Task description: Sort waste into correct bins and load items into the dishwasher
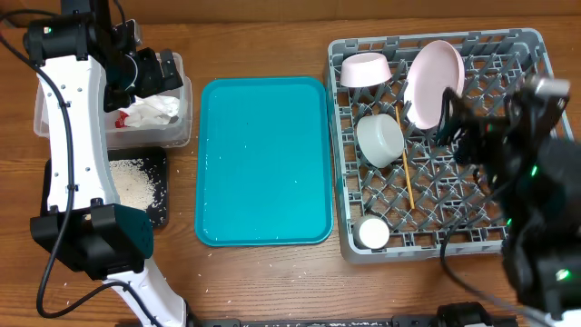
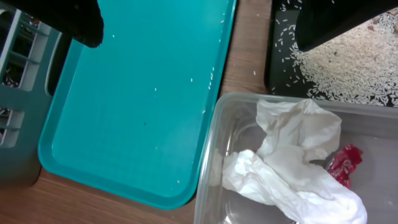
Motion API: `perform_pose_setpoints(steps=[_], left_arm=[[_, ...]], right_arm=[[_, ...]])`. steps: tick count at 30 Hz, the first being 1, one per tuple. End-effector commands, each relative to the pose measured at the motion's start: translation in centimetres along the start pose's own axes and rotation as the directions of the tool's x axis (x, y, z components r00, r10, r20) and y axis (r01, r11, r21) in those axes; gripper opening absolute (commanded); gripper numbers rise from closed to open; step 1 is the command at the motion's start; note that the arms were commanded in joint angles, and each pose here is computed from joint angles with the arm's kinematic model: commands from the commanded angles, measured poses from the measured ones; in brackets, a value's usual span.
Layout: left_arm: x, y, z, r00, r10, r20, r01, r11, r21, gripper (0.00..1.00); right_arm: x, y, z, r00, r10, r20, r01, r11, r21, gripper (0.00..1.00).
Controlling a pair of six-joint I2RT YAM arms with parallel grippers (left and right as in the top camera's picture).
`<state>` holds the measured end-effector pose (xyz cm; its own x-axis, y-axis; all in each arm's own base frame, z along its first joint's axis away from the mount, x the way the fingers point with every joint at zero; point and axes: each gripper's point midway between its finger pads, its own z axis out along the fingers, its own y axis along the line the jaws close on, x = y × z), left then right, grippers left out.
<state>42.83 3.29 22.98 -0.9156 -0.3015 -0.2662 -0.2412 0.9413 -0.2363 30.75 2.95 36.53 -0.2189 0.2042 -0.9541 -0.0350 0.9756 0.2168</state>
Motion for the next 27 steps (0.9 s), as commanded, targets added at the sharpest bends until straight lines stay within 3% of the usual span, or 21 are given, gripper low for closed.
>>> perform_pose_setpoints(steps=[1,14,20,27], left_arm=[[-0.3,-0.4,-0.7,1.0,0.012,0.024,-0.012,1.0,0.003,1.0],[-0.3,-0.4,-0.7,1.0,0.013,0.023,-0.013,1.0,0.003,1.0],[-0.3,-0.4,-0.7,1.0,0.013,0.024,-0.013,1.0,0.003,1.0],[-0.3,-0.4,-0.7,1.0,0.013,0.024,-0.013,1.0,0.003,1.0]], right_arm=[[3.9,-1.3,-0.8,0.999,-0.005,0.053,0.006,1.0,-0.004,1.0],[16.8,-5.4,-2.5,0.976,0.001,0.216,-0.001,1.0,0.002,1.0],[20.2,-6.1,-1.9,0.986,0.0,0.164,-0.002,1.0,0.011,1.0],[19.6,-6.0,-2.1,0.982,0.001,0.19,-0.001,1.0,0.004,1.0]])
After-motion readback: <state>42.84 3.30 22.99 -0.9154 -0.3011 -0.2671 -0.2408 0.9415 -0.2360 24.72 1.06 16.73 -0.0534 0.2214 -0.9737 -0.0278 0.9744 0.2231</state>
